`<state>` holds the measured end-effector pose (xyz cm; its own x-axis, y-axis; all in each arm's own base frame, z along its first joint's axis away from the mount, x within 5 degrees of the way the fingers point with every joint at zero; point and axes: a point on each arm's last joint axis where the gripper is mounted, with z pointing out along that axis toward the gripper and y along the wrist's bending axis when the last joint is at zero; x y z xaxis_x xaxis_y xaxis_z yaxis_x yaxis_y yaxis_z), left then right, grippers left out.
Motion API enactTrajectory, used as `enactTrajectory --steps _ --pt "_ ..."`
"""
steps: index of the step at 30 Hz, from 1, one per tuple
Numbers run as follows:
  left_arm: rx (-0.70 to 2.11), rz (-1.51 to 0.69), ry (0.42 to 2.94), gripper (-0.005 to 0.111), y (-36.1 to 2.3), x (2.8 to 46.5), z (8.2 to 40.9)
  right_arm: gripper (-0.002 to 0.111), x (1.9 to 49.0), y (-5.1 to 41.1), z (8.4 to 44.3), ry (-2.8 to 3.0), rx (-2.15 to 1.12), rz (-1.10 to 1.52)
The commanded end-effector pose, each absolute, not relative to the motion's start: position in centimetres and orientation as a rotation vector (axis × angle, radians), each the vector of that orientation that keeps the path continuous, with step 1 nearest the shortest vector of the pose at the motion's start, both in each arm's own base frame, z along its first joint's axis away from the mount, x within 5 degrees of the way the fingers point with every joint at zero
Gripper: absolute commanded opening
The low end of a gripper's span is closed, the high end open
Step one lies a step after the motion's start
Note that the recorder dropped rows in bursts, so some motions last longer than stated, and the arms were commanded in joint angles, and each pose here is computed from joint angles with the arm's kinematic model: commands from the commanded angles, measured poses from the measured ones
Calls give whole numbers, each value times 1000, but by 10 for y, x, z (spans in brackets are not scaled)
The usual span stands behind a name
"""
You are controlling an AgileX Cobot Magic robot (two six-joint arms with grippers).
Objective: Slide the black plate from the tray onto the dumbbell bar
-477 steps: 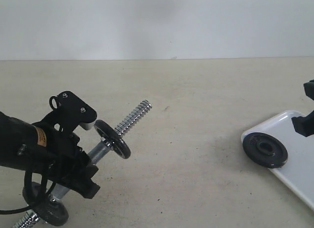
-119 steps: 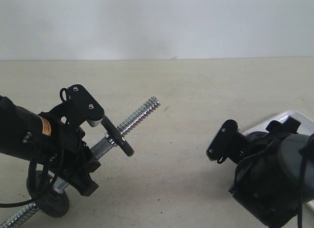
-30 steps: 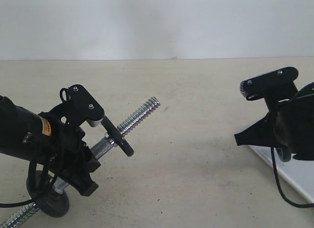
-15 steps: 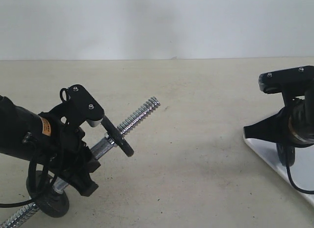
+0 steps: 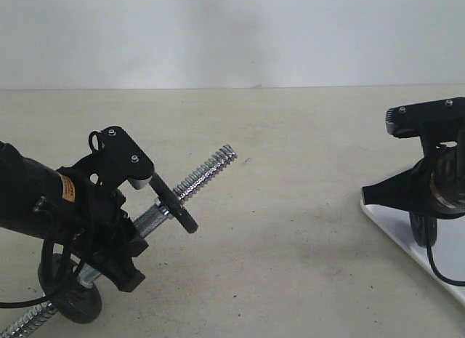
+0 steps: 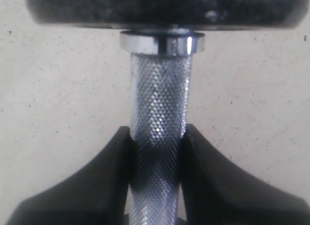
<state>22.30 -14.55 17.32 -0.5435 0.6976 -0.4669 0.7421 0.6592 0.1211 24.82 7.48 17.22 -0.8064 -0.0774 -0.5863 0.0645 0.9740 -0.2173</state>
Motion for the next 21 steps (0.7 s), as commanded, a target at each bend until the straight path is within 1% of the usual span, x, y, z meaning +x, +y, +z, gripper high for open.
enactTrajectory --steps 1,8,21 --pt "814 -160 1803 4 -161 256 240 0 247 74 172 2505 21 -293" --pt "811 -161 1796 4 -161 255 242 0 245 74 163 2569 10 -314" --pt "811 -161 1796 4 -161 255 242 0 245 74 163 2571 4 -321"
